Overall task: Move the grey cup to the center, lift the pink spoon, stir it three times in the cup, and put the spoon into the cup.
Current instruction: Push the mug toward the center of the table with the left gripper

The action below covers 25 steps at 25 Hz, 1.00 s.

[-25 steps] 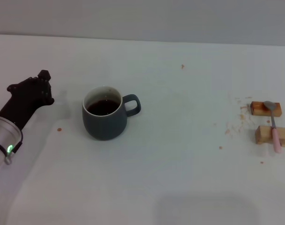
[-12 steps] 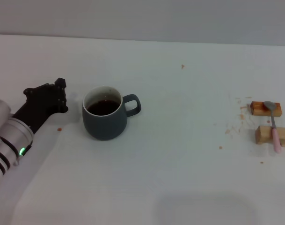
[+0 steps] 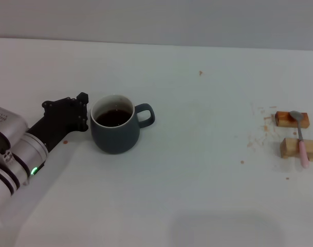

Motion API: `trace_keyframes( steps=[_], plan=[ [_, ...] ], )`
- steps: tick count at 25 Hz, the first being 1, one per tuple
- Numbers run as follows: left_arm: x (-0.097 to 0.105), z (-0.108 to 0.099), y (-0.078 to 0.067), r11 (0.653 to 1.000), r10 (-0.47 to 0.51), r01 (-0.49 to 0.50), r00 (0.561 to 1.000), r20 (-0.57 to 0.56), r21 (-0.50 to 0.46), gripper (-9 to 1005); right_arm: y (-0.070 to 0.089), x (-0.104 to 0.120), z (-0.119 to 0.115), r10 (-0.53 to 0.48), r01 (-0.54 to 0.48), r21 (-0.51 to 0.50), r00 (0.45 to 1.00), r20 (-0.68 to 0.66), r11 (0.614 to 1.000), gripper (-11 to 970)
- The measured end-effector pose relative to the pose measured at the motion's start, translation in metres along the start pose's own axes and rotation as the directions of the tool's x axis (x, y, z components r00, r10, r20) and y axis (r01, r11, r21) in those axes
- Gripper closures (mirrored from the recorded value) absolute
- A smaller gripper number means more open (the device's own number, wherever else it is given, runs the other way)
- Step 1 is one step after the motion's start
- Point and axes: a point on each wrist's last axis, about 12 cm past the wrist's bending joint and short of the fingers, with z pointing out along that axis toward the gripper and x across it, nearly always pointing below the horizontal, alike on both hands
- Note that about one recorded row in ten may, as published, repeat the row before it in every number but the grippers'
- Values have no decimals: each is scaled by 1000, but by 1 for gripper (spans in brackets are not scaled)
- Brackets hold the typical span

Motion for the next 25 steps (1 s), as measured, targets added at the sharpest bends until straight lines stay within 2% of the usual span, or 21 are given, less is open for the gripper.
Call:
trace_keyframes(
  steps=[25],
  plan=[
    [-1, 4, -30, 986, 47, -49, 999, 17, 161, 998, -1, 6, -3, 5, -5, 11, 1000, -23, 1000, 289]
  ],
)
